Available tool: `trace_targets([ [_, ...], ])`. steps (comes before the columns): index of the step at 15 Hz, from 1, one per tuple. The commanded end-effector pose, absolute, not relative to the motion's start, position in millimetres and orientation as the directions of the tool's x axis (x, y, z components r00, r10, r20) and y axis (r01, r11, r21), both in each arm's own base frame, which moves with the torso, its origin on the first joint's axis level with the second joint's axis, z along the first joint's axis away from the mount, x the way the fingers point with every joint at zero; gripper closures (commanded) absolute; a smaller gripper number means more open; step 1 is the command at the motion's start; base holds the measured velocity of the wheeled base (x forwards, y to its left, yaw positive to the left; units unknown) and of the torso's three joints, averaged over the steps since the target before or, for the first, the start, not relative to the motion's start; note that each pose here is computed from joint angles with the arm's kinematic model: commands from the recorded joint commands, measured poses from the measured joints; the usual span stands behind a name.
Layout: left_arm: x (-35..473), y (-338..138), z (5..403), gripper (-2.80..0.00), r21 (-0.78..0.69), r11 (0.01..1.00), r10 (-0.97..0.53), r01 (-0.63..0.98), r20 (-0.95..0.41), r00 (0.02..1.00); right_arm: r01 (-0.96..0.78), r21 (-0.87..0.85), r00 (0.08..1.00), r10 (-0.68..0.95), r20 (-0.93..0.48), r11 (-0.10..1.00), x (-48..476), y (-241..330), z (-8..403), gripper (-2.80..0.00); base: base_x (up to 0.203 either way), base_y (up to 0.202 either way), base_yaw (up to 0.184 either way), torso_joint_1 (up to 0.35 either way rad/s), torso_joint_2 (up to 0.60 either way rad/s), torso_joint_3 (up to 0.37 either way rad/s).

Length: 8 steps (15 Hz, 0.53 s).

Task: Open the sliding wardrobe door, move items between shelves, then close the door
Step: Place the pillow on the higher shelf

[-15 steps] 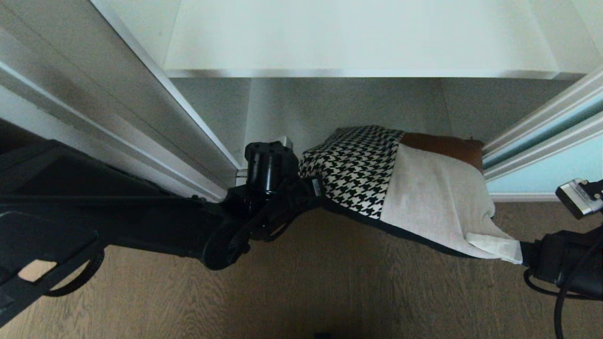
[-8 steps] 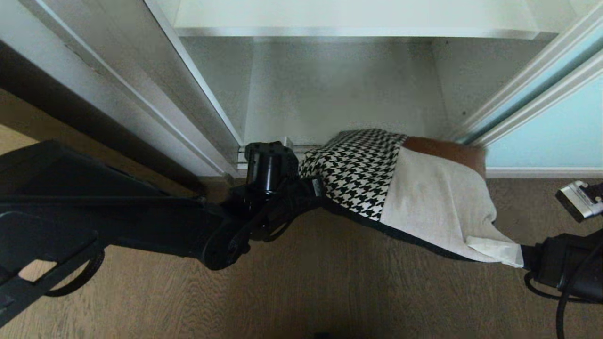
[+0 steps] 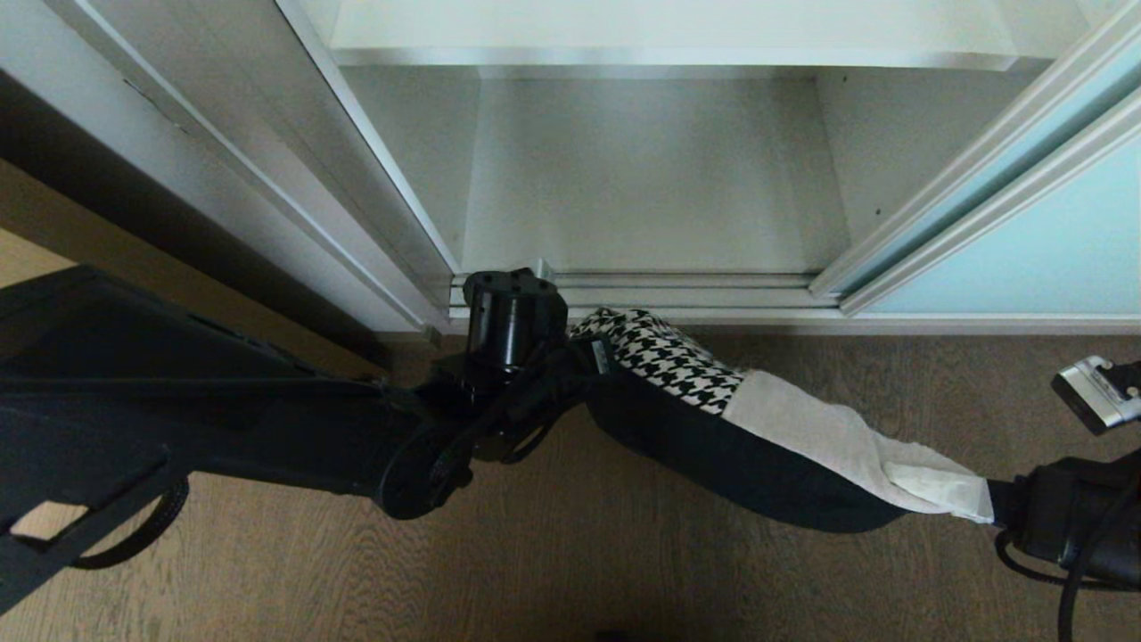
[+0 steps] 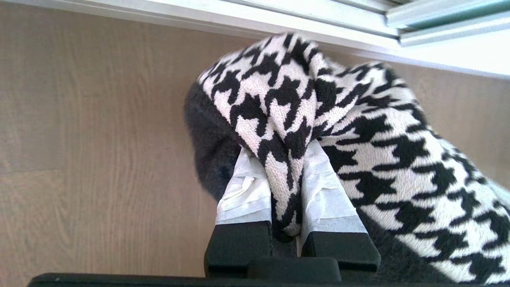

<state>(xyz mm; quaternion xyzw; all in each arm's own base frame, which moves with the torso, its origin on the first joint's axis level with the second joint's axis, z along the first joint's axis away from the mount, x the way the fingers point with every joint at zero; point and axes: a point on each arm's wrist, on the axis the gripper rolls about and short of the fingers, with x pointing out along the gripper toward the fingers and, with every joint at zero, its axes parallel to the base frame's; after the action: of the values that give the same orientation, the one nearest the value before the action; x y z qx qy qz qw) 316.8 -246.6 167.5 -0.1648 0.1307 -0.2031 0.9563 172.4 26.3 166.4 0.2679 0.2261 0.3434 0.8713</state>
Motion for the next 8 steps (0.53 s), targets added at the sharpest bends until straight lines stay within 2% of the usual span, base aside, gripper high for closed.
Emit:
trace_targets([
  [1, 315, -246, 168, 0.00, -0.370, 0.863, -0.429, 0.343, -0.182, 0.885, -0.481, 0.623, 0.659, 0.723, -0.207, 0.617, 172, 27, 167, 0.00, 0.000, 0.000, 0.000, 0.000, 0.00, 0.000],
  [8, 309, -245, 179, 0.00, -0.368, 0.858, -0.437, 0.357, -0.159, 0.885, -0.491, 0.627, 0.665, 0.725, -0.178, 0.605, 168, 27, 174, 0.00, 0.000, 0.000, 0.000, 0.000, 0.00, 0.000],
])
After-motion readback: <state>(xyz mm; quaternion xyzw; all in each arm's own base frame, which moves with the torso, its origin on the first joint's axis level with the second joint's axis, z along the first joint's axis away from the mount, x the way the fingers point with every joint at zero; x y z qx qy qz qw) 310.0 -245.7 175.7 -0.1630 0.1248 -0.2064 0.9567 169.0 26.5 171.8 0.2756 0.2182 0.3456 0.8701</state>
